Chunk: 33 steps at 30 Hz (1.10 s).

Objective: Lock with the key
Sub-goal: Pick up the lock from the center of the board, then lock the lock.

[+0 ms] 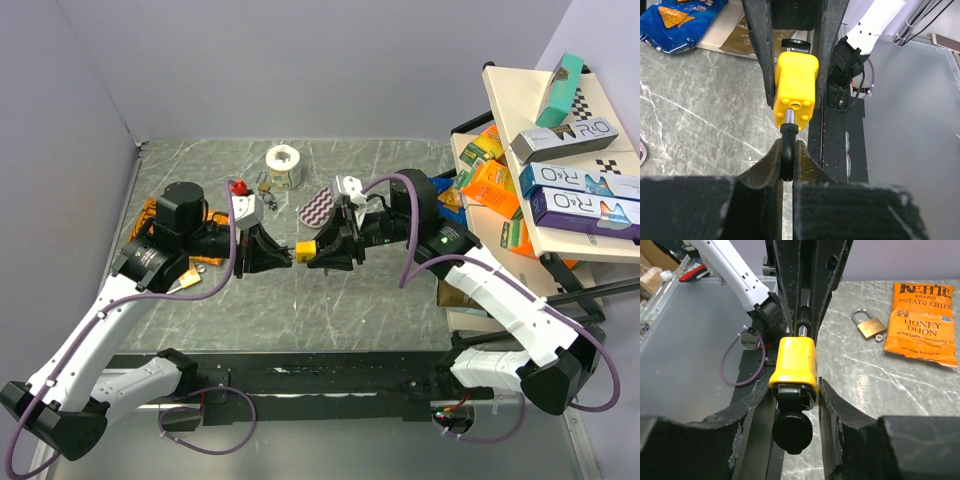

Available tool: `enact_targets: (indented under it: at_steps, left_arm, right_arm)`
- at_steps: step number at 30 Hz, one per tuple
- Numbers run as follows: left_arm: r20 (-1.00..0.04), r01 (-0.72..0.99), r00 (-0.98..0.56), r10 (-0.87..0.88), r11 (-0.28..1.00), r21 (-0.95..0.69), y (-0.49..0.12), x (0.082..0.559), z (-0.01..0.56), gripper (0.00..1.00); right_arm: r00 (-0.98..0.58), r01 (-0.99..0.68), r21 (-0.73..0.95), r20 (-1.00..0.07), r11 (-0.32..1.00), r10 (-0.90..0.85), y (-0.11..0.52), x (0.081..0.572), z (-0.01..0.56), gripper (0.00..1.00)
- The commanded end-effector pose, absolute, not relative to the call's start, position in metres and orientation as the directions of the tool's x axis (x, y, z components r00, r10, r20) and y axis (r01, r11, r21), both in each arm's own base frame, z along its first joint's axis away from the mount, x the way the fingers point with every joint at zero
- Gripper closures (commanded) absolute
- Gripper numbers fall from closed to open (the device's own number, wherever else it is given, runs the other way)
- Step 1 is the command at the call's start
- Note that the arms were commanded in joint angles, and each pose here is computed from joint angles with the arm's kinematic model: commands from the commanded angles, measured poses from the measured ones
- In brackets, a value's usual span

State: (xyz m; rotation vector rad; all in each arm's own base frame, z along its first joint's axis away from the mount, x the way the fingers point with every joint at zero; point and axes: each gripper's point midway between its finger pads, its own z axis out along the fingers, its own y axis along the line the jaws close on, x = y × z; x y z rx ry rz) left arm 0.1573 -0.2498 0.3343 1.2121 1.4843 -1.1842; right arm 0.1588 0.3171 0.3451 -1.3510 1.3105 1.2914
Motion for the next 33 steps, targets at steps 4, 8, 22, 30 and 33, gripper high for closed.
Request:
enact_targets:
  at_steps: [4,8,22,30,33]
  left_arm:
    - [-0.991,0.995,-0.080,0.107,0.067,-0.073,-0.252,0.157,0.360,0.99]
    - [-0.989,0.995,-0.086,0.121,0.062,-0.079,-0.252,0.156,0.357,0.89]
    - [-0.982,0.996,-0.065,0.178,0.067,-0.054,-0.240,0.144,0.338,0.65]
    - [-0.985,0.996,-0.056,0.164,0.078,-0.044,-0.240,0.146,0.347,0.68]
    - [-0.984,0.995,-0.059,0.168,0.090,-0.044,-0.239,0.146,0.345,0.68]
  right_arm:
    - [0.003,-0.992,0.010,-0.995,-0.126,-0.101,0.323,0.160,0.366,0.67]
    - [-0.004,-0.991,0.017,-0.995,-0.136,-0.099,0.323,0.158,0.367,1.00]
    - [-0.052,-0.986,0.062,-0.996,-0.156,-0.068,0.315,0.150,0.373,1.00]
    - [-0.051,-0.985,0.062,-0.996,-0.161,-0.074,0.313,0.147,0.369,1.00]
    - [-0.048,-0.985,0.061,-0.996,-0.163,-0.080,0.311,0.146,0.367,1.00]
